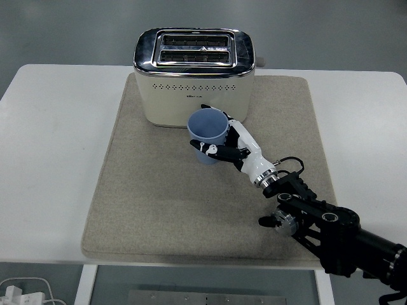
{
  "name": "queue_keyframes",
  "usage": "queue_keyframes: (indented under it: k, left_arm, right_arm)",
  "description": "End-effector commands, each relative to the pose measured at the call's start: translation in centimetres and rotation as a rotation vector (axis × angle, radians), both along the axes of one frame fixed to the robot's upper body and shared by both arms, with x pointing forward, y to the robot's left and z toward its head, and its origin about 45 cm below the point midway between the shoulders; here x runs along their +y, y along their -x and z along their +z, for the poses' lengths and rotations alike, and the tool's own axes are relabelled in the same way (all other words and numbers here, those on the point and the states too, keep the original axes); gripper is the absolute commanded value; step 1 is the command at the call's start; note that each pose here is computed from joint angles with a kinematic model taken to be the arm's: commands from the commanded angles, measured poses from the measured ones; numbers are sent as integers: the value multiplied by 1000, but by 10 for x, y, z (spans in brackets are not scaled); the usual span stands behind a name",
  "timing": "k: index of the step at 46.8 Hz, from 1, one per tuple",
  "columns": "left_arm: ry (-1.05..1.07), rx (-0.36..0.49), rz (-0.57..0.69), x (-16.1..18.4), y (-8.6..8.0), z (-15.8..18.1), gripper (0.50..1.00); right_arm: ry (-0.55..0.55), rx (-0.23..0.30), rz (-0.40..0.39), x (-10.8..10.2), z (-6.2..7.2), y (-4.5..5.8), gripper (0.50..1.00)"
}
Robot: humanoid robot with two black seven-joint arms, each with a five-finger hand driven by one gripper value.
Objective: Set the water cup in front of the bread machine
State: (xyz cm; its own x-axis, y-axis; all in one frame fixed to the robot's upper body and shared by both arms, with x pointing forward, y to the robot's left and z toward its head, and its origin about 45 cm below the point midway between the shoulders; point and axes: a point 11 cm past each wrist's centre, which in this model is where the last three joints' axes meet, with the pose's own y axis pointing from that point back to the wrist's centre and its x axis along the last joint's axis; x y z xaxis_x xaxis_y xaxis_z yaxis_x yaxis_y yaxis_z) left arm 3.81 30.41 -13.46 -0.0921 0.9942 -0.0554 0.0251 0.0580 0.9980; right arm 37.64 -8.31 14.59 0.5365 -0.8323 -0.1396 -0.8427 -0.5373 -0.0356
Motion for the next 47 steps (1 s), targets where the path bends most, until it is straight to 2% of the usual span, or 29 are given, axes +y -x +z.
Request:
queue_keyframes:
  k: [1,40,47]
  left_arm:
    - [-2,0,0,0,0,0,1000]
    - [4,0,-1,-2,0,0,1000]
    - [4,0,-2,-2,0,0,1000]
  right_arm:
    - [-1,0,1,0,0,0,930]
    - [-16,19,24,1,-5,5,928]
    - [-34,22,12,-1,-2,2,928]
